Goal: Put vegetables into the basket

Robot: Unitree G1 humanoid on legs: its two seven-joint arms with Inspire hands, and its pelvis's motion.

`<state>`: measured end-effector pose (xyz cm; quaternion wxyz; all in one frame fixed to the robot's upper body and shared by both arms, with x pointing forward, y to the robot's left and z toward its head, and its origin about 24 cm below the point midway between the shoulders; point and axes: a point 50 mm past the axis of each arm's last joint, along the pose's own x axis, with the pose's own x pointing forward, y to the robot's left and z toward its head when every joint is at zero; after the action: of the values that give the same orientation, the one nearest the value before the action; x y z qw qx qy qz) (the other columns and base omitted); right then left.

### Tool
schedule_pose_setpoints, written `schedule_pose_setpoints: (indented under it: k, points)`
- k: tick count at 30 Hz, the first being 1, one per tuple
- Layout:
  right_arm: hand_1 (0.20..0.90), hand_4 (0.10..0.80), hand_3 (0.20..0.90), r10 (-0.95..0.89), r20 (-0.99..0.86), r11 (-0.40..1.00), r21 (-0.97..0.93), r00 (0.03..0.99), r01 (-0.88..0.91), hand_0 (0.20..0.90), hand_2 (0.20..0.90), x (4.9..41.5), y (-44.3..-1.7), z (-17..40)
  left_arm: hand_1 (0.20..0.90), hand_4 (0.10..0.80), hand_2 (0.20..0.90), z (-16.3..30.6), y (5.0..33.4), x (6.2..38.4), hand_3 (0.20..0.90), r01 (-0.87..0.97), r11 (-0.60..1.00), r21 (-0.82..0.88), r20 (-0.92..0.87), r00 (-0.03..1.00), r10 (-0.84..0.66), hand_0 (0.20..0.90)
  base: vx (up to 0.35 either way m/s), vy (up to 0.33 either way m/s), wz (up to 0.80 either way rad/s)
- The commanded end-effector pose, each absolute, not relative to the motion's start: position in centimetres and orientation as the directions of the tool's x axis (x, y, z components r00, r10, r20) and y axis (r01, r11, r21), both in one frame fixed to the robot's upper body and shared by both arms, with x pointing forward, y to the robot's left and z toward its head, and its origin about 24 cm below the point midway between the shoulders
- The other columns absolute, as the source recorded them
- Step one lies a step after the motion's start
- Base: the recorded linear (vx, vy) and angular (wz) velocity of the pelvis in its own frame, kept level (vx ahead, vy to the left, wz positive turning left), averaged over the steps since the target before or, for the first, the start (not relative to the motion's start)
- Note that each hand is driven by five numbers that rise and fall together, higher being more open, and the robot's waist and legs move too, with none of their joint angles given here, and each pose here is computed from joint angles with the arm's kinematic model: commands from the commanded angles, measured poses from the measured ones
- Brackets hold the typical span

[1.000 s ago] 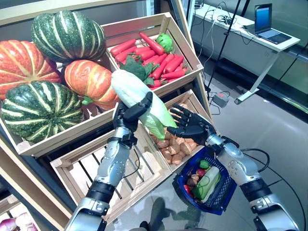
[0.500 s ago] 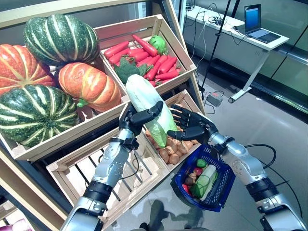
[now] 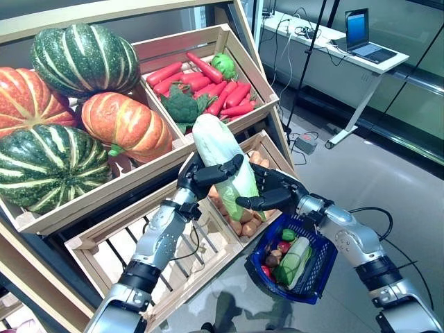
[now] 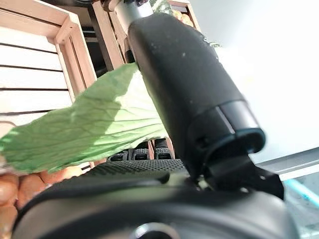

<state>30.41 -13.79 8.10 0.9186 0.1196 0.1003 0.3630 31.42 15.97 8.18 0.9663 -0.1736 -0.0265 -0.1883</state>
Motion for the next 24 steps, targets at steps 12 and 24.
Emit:
schedule_pose_setpoints:
  k: [12, 24]
  points:
    - [0.9, 0.8, 0.9, 0.816, 0.051, 0.507, 0.417, 0.576, -0.754, 0.9, 0.9, 31.7, -9.0, 10.2, 0.3, 0.4, 0.3, 12.1, 9.0, 31.5, 0.3, 0.696, 0.56, -0.45, 0.347, 0.714, -0.608, 0.3, 0.0, 0.0, 0.0]
    - [0.9, 0.8, 0.9, 0.678, -0.204, 0.712, 0.422, 0.706, -0.561, 0.9, 0.9, 33.4, -9.7, 6.9, 0.3, 0.4, 0.3, 13.9, 5.6, 29.6, 0.3, 0.822, 0.329, -0.465, 0.475, 0.545, -0.691, 0.3, 0.0, 0.0, 0.0]
